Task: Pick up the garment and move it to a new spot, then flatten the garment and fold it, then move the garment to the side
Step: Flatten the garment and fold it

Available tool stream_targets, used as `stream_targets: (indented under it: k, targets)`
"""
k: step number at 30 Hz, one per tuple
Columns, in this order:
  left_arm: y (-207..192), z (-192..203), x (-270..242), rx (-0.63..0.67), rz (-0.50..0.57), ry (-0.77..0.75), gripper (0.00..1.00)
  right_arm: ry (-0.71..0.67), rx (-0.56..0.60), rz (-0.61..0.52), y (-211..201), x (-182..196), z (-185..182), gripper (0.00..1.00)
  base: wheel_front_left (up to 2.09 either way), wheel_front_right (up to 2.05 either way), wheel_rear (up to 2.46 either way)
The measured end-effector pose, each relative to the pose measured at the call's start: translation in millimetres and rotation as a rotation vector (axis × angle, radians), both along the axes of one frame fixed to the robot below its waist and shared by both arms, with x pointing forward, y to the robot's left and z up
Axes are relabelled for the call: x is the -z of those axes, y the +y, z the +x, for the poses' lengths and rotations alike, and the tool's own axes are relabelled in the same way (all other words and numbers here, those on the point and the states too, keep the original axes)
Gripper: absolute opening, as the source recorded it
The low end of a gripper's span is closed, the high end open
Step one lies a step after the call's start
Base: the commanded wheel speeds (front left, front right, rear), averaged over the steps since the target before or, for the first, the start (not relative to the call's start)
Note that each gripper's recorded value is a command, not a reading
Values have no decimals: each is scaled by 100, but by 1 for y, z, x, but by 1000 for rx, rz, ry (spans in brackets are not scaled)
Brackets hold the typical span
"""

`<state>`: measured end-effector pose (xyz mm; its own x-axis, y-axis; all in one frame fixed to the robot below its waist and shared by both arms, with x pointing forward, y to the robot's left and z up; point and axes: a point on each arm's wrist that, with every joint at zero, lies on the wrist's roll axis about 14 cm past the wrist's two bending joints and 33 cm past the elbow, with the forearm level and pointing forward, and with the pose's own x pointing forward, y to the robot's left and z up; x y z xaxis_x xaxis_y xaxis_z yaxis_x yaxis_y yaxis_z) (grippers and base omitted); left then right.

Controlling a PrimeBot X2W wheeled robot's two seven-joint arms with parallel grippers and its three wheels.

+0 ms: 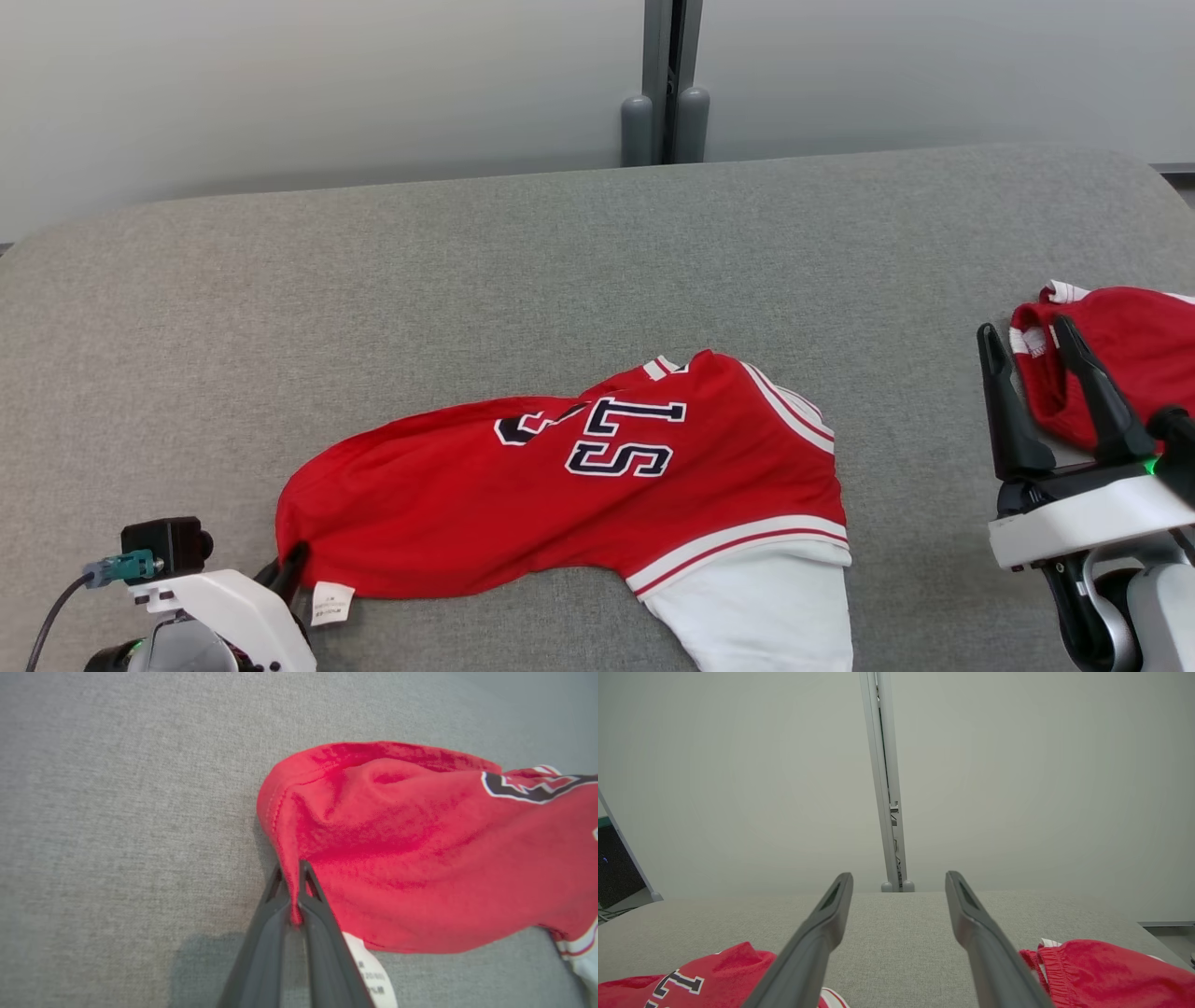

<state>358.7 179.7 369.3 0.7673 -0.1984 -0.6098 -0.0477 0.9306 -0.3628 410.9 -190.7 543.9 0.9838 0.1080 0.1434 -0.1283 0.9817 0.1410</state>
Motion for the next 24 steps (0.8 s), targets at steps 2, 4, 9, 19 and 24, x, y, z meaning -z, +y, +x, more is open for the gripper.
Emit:
stream_targets:
  k: [2, 4, 9, 19, 24]
  targets:
    - [6, 3, -6, -7, 28, -40, 0, -2, -8, 1, 3, 0, 1, 100, 0, 0, 0]
    - [10, 5, -10, -10, 50, -58, 0, -4, -13, 4, 5, -1, 1, 100, 0, 0, 0]
    - [26, 3, -21, -10, 178, -103, 8, -7, -32, 7, 12, -1, 3, 100, 0, 0, 0]
    - [34, -16, -13, -23, 277, -65, 100, -6, -51, 3, 19, -1, 5, 100, 0, 0, 0]
    - [50, 7, -60, -108, 292, -273, 100, -14, -46, 0, 16, -4, 3, 100, 0, 0, 0]
